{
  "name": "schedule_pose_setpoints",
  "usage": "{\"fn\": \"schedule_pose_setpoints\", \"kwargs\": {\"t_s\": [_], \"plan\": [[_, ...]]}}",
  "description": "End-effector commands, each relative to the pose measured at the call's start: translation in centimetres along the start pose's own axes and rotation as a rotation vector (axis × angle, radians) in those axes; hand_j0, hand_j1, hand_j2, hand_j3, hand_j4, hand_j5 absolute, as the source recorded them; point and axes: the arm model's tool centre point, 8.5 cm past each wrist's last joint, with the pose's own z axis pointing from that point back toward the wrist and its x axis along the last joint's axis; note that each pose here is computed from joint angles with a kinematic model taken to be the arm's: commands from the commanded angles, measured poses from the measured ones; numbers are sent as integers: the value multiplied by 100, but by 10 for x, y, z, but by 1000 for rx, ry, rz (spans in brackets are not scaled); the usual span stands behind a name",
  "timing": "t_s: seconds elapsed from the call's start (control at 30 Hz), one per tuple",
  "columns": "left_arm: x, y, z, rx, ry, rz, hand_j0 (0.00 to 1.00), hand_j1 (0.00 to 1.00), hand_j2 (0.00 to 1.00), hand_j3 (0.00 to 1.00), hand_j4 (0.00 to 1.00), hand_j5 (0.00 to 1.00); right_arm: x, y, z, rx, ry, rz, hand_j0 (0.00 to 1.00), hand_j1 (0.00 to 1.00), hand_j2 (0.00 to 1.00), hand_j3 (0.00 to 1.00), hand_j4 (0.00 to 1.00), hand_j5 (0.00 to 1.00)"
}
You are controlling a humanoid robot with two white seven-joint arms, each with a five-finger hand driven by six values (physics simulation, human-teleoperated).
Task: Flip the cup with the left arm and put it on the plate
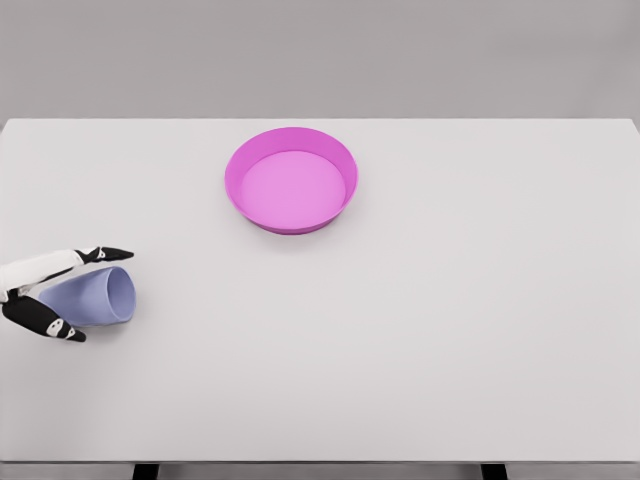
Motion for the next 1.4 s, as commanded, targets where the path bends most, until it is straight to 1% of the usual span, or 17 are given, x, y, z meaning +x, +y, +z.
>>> {"fn": "schedule_pose_setpoints", "kwargs": {"t_s": [0.0, 0.17, 0.23, 0.4, 0.43, 0.57, 0.63, 0.67, 0.73, 0.87, 1.0, 1.1, 1.13, 1.2, 1.23, 1.3, 1.37], "plan": [[1, -1, -1, 2, -5, 12, 91, 91, 91, 91, 91, 91, 0, 0, 0, 0, 0, 1, 100, 100, 100, 100, 100, 100], [-1, -6, -3, -4, 9, 36, 82, 82, 82, 82, 82, 82, 0, 0, 0, 0, 0, 1, 100, 100, 100, 100, 100, 100], [-2, -8, -3, -5, 1, 68, 72, 72, 72, 72, 72, 72, 0, 0, 0, 0, 0, -1, 100, 100, 100, 100, 100, 100], [-1, -11, -5, -3, -15, 104, 66, 66, 66, 66, 66, 66, 0, 0, 0, 0, 0, 1, 100, 100, 100, 100, 100, 100], [0, -11, -6, 0, -21, 116, 64, 64, 64, 64, 64, 64, 0, 0, 0, 0, 0, -1, 100, 100, 100, 100, 100, 100], [2, -8, -6, 10, -37, 143, 60, 60, 60, 60, 60, 60, 0, 0, 0, 0, 0, -1, 100, 100, 100, 100, 100, 100], [6, -6, -7, 25, -77, 188, 55, 55, 55, 55, 55, 55, 0, 0, 0, 0, 0, -1, 100, 100, 100, 100, 100, 100], [9, -4, -9, 34, -97, 203, 55, 55, 55, 55, 55, 55, 0, 0, 0, 0, 0, -1, 100, 100, 100, 100, 100, 100], [15, -1, -8, 44, -153, 184, 54, 54, 54, 54, 54, 54, 0, 0, 0, 0, 0, -1, 100, 100, 100, 100, 100, 100], [28, 10, -4, 90, -268, 208, 54, 54, 54, 54, 54, 54, 0, 0, 0, 0, 0, -1, 100, 100, 100, 100, 100, 100], [41, 13, -14, 148, -387, 295, 55, 55, 55, 55, 55, 55, 0, 0, 0, 0, 0, 1, 100, 100, 100, 100, 100, 100], [47, 9, -24, 164, -437, 344, 56, 56, 56, 56, 56, 56, 0, 0, 0, 0, 0, -1, 100, 100, 100, 100, 100, 100], [50, 12, -26, 172, -454, 354, 56, 56, 56, 56, 56, 56, 0, 0, 0, 0, 0, 1, 100, 100, 100, 100, 100, 100], [54, 10, -32, 183, -489, 398, 56, 56, 56, 56, 56, 56, 0, 0, 0, 0, 0, 1, 100, 100, 100, 100, 100, 100], [56, 8, -36, 192, -515, 435, 56, 56, 56, 56, 56, 56, 0, 0, 0, 0, 0, -1, 100, 100, 100, 100, 100, 100], [63, 15, -41, 212, -561, 479, 56, 56, 56, 56, 56, 56, 0, 0, 0, 0, 0, -1, 100, 100, 100, 100, 100, 100], [69, 16, -49, 226, -613, 537, 56, 56, 56, 56, 56, 56, 0, 0, 0, 0, 0, 1, 100, 100, 100, 100, 100, 100]]}}
